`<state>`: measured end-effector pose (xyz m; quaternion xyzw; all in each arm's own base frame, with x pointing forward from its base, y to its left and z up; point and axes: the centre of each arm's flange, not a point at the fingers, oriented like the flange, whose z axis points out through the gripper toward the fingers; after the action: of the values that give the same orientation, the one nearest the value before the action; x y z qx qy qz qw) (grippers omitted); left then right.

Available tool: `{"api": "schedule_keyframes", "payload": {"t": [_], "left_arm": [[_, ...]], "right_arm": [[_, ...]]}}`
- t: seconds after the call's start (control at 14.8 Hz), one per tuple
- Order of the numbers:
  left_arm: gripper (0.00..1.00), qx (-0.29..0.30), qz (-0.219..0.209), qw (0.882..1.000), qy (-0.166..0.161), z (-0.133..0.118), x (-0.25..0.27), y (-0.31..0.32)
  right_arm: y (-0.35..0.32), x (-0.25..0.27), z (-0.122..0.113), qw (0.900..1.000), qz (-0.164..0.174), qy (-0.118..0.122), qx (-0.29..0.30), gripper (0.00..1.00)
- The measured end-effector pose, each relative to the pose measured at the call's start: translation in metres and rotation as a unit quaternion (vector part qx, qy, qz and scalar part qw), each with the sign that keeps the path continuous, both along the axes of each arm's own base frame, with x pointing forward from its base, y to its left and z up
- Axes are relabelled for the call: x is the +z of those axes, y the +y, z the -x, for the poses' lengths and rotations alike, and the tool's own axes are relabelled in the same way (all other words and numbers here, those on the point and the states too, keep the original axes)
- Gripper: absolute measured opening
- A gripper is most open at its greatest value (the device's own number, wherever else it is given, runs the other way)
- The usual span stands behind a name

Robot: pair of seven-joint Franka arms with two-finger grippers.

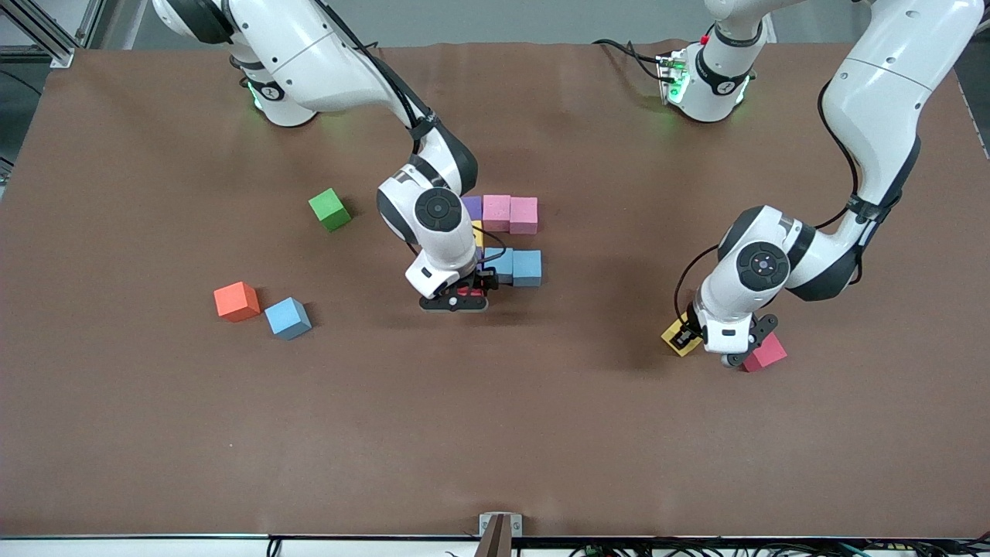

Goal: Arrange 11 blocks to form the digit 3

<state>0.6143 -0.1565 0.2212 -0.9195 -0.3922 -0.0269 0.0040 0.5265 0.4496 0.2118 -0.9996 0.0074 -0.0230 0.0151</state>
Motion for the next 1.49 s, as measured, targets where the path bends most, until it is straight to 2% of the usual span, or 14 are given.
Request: {"api": "schedule_keyframes", "payload": {"t": [0.27, 0.68, 0.88, 1.15, 1.49], "left_arm": [[0.57, 0.095, 0.009, 0.995, -0.012, -0.001, 0.008, -0.024], [0.57, 0.232, 0.032, 0.972, -0.028, -0.002, 0.019, -0.073], [0.57, 0.25, 0.038, 0.967, -0.029, -0.007, 0.019, -0.076], [0.57, 0.264, 0.046, 0.963, -0.03, -0.013, 0.024, -0.074], [0.57, 0.275, 0.054, 0.959, -0.033, -0.021, 0.033, -0.071]], "right_arm": [[0.0, 0.001, -0.001, 1.0, -0.001, -0.001, 0.0, 1.0], [-0.001, 0.013, -0.012, 1.0, 0.0, -0.002, -0.007, 1.0], [-0.007, 0.032, -0.026, 1.0, 0.01, 0.006, -0.017, 1.0], [-0.03, 0.057, -0.05, 0.999, 0.004, 0.0, -0.042, 1.0], [-0.102, 0.122, -0.075, 0.994, 0.036, 0.035, -0.099, 1.0]]}}
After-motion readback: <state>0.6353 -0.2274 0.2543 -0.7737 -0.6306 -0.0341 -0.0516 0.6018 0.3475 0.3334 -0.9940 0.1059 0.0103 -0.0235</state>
